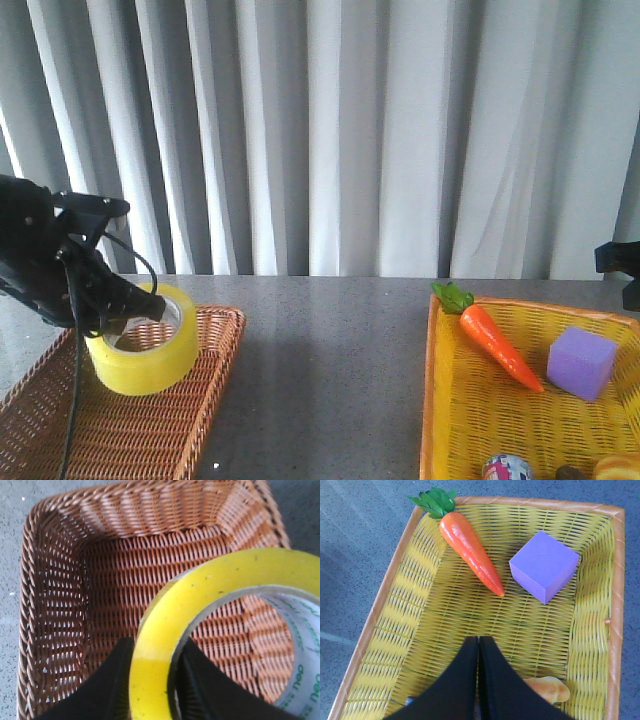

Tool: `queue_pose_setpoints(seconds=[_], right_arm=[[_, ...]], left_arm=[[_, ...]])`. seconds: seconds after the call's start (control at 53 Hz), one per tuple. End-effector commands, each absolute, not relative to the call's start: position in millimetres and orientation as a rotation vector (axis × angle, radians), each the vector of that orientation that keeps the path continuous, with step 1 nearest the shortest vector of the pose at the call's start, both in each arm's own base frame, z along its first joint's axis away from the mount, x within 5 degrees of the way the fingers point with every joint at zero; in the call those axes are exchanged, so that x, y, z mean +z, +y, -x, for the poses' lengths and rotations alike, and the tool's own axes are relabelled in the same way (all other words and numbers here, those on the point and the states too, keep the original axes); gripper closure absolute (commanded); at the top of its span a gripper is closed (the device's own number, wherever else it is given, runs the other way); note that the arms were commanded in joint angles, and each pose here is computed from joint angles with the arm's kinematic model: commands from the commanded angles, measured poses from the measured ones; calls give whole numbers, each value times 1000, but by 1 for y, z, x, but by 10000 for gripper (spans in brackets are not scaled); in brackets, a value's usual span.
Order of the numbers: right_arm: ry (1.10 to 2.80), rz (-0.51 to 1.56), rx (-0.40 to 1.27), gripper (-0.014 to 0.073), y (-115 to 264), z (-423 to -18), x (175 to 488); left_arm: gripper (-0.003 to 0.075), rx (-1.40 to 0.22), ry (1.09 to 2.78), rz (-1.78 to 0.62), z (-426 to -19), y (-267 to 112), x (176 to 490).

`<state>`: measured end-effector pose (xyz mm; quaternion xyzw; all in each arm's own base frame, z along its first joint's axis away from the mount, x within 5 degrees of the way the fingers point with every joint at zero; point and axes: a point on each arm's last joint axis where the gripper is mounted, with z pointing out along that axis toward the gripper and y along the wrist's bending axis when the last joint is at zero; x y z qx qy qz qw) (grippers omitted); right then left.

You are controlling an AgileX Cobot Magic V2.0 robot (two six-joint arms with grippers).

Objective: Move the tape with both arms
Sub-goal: 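Lift the tape roll with the left gripper and lower it into the brown basket, then open the left gripper to release the tape roll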

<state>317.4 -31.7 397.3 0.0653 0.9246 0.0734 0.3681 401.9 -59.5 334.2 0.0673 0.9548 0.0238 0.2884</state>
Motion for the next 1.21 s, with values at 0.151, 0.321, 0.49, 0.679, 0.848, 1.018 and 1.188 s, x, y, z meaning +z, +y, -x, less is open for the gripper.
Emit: queue_pose_setpoints(seconds=[0.151, 0.321, 0.49, 0.679, 0.848, 1.018, 1.188], right_arm=[[2262, -154, 180, 603, -31, -308, 421], [2262, -154, 180, 603, -31, -308, 421], [2262, -150, 178, 603, -31, -308, 421], [2263, -147, 174, 603, -31, -308, 421], [2262, -146, 172, 603, -31, -308, 421], [2261, -145, 172, 603, -31, -308, 421], [2260, -145, 171, 603, -31, -308, 421]], left_arm=[[701, 67, 2518, 46, -416, -35, 332], [698, 47, 2551, 127, -421, -17, 321], [692, -28, 2579, 172, -426, -13, 311], [682, -83, 2615, 150, -431, -19, 297], [676, -77, 2634, 144, -435, -19, 288], [664, -74, 2658, 144, -437, -19, 280], [594, -69, 2670, 134, -436, -18, 280]])
